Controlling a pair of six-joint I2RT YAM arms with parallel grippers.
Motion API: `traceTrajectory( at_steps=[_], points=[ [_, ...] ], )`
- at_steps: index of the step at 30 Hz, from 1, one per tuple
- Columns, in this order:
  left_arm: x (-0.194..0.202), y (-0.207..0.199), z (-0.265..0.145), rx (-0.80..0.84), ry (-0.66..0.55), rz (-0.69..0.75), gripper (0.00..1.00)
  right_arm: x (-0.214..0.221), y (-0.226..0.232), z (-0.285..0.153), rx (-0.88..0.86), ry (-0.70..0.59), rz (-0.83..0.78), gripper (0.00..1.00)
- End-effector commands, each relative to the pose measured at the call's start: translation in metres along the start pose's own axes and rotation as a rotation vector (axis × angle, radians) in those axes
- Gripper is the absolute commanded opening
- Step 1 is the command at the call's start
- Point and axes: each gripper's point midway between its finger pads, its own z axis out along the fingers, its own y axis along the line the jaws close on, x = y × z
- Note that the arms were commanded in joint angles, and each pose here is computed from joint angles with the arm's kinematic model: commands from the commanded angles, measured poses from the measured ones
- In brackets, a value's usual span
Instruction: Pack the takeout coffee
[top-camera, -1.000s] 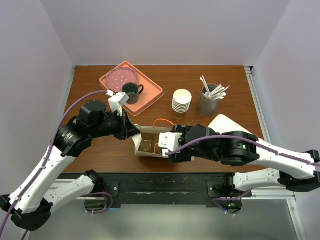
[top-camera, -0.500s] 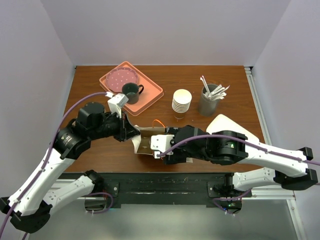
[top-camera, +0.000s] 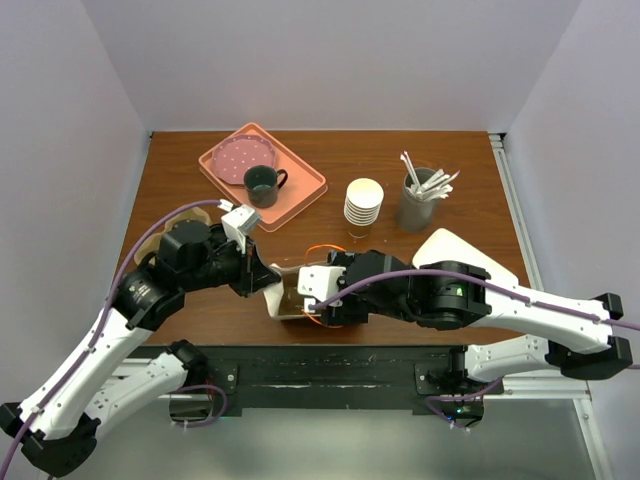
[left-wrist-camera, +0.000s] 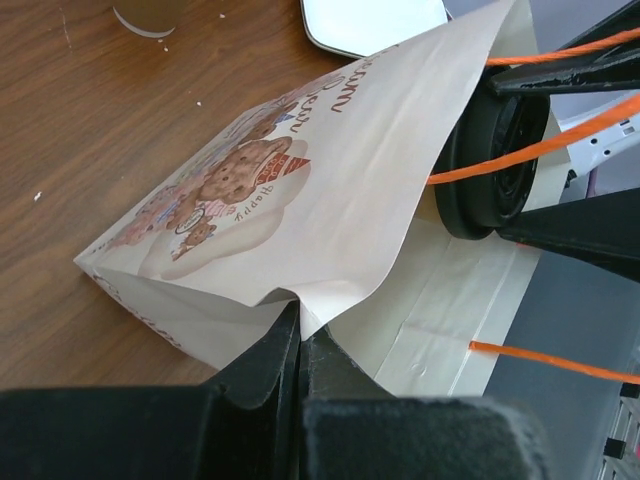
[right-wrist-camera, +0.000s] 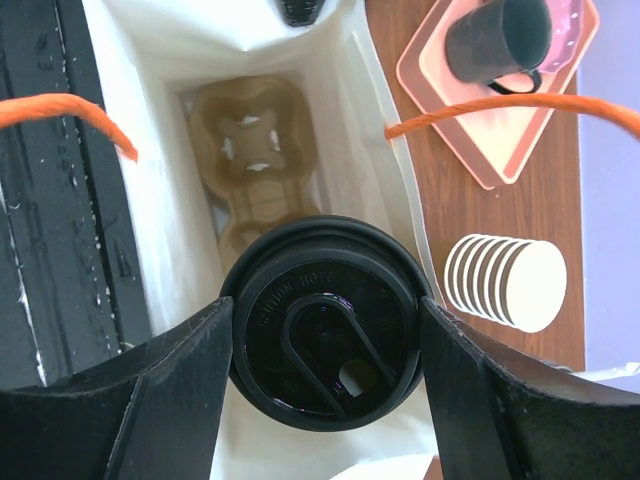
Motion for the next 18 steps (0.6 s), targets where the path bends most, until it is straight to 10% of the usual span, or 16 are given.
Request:
traceTrajectory(
  at_steps=[1, 18],
  points=[
    [-0.02, -0.014, -0.003, 0.06, -0.058, 0.058, 0.0, -0.003, 0.008, -0.002, -0.042, -0.009, -0.031, 0.28],
    [-0.011, -0.019, -0.004, 0.133, -0.093, 0.173, 0.0, 0.021, -0.002, 0.049, 0.134, 0.107, -0.144, 0.32]
  ],
)
